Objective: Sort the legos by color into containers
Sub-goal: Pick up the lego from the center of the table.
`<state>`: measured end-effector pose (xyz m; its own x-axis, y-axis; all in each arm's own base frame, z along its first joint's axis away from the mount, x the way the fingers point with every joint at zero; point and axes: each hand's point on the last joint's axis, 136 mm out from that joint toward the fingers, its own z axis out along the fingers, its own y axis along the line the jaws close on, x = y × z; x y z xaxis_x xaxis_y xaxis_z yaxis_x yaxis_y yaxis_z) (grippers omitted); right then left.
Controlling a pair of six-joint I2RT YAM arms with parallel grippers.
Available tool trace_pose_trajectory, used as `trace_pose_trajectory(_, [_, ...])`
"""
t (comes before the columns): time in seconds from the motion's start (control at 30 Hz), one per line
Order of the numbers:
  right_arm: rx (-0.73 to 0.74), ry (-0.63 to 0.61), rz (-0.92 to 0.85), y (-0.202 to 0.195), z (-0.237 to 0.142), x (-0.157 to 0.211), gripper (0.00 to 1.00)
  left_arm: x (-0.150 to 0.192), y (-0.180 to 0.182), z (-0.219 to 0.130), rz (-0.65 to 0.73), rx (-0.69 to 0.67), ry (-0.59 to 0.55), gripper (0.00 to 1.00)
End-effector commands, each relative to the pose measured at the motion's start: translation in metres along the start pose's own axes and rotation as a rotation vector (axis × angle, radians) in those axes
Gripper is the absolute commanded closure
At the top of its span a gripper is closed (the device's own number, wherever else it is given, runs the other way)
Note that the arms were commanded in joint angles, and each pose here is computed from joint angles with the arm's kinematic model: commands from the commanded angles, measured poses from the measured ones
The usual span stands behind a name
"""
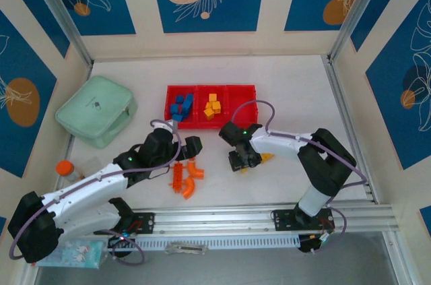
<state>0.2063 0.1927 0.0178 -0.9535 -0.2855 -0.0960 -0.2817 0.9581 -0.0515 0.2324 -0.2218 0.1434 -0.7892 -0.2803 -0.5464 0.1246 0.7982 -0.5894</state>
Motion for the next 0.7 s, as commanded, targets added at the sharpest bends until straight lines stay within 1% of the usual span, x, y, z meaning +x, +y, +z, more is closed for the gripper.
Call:
trace_pose_trajectory(0.0, [0.021,-0.006,0.013,-0.001,0.0,-0.007,0.5,-0.001,0.0,0.001,0.007,-0.001,-0.014,0.01])
trace_pose_trajectory(0.2, [0.007,-0.013,0.014,0.002,-0.002,-0.008,0.62,-0.001,0.0,0.002,0.01,-0.005,-0.013,0.01])
trace_pose_trajectory(0.37, [0.0,-0.047,-0.003,0.005,-0.015,-0.015,0.73,-0.002,-0.001,0.001,0.013,-0.001,-0.021,0.01])
trace_pose_trajectory(0.53, [-0.02,-0.12,-0.033,0.014,-0.039,-0.032,0.78,-0.006,-0.001,-0.003,0.016,-0.003,-0.04,0.01])
trace_pose_trajectory(0.67, [-0.067,-0.191,-0.054,0.031,-0.061,-0.055,0.8,-0.012,0.001,-0.01,0.024,-0.009,-0.06,0.01])
